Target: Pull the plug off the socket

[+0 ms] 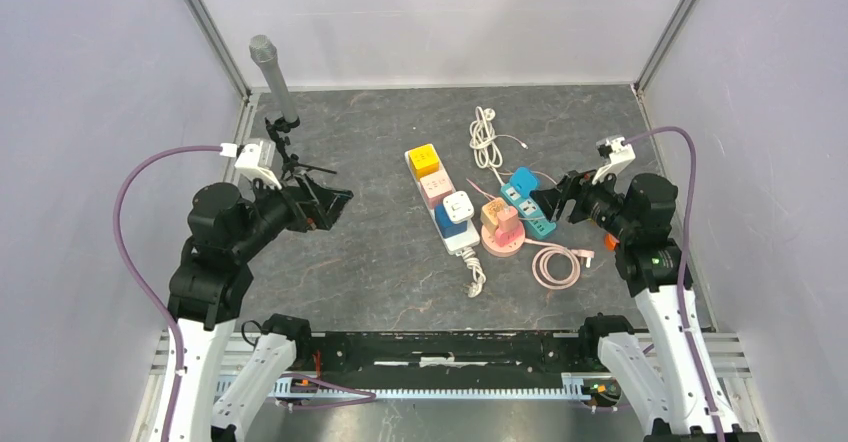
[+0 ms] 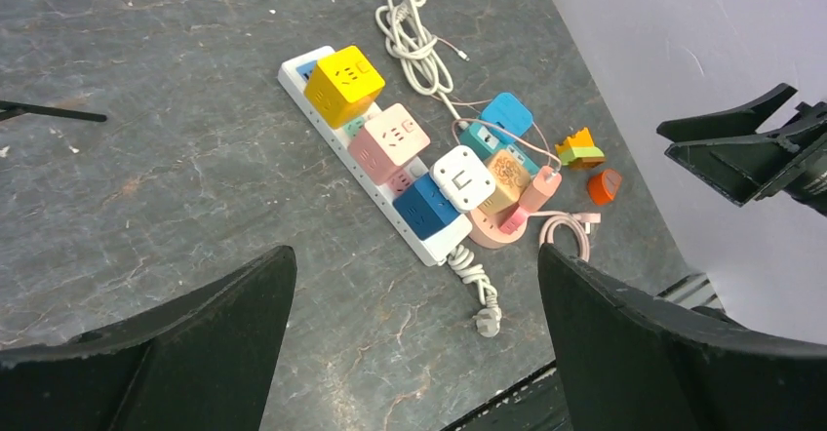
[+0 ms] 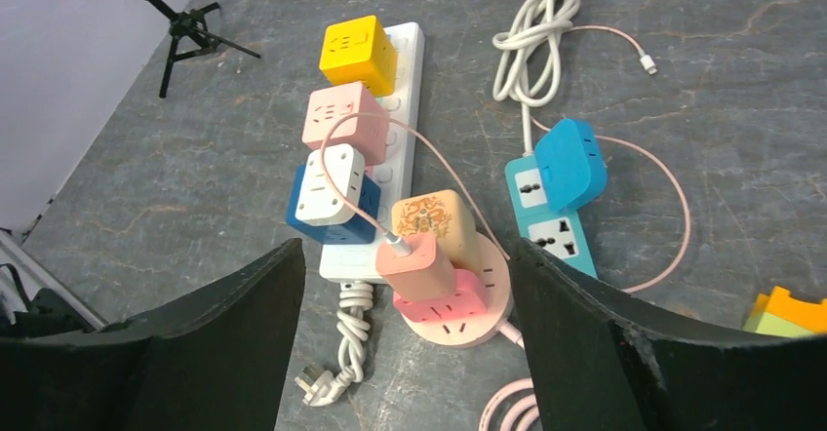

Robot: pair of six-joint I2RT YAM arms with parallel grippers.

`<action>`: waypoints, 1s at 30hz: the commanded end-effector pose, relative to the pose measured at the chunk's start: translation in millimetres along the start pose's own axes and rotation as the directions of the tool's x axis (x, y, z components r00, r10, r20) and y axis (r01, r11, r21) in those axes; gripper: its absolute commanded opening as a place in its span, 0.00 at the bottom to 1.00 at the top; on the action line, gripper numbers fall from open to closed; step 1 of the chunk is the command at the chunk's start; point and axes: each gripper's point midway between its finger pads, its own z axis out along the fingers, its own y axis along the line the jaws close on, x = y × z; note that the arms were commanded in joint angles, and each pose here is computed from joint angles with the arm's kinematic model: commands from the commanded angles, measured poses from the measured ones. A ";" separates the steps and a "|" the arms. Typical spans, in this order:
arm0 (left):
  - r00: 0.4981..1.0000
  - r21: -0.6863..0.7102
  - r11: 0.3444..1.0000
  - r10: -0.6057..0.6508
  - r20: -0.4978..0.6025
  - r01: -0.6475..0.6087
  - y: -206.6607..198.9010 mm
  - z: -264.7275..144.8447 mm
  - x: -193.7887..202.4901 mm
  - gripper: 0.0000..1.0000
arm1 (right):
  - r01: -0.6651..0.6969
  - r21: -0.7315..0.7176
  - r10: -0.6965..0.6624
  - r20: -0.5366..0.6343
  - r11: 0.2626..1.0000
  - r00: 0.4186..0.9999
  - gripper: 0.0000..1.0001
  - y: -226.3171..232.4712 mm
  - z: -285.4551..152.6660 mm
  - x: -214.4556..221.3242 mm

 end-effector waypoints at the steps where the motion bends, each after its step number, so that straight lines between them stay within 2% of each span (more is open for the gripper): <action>1: 0.998 0.077 0.997 -0.037 0.053 0.033 -14.6 1.3 -10.6 1.00 | 0.008 -0.102 -0.003 0.049 0.995 0.999 0.80 15.6 2.7 -4.1; 3: 0.998 0.096 0.995 -0.040 0.041 0.035 -14.5 4.7 -3.5 1.00 | 0.017 -0.170 -0.003 0.082 0.985 0.997 0.78 27.6 4.3 -7.6; 6: 0.997 0.154 0.985 -0.078 0.009 0.076 -15.4 16.5 13.6 1.00 | 0.068 -0.272 -0.002 0.238 0.960 0.971 0.81 53.1 -0.6 -28.6; 10: 0.986 0.131 0.978 -0.166 0.010 0.163 -2.0 36.0 24.3 1.00 | 0.110 -0.417 0.047 0.348 0.902 0.936 0.85 93.0 -9.0 -48.3; 15: 0.981 0.101 0.977 -0.193 0.029 0.190 9.8 49.5 27.1 1.00 | 0.112 -0.510 0.037 0.273 0.853 0.961 0.84 136.3 10.5 -37.8; 18: 0.982 0.096 0.978 -0.190 0.016 0.187 12.7 54.2 30.5 1.00 | 0.088 -0.522 0.030 0.214 0.848 0.976 0.82 157.5 28.0 -20.3; 21: 0.986 0.151 0.974 -0.167 -0.025 0.169 5.5 57.9 37.1 1.00 | 0.040 -0.409 0.011 0.121 0.912 0.993 0.77 156.5 55.5 -0.7; 24: 0.983 0.152 0.971 -0.176 -0.055 0.183 7.9 63.4 45.2 1.00 | 0.053 -0.277 -0.048 0.026 0.959 0.999 0.73 152.7 77.2 21.0; 26: 0.980 0.145 0.971 -0.182 -0.075 0.191 10.7 66.6 50.6 1.00 | 0.068 -0.150 -0.070 -0.014 0.986 0.997 0.73 141.6 87.8 31.1; 30: 0.975 0.133 0.970 -0.191 -0.109 0.205 15.3 72.0 60.5 1.00 | 0.137 0.035 -0.132 -0.121 0.990 0.984 0.77 122.7 99.3 57.8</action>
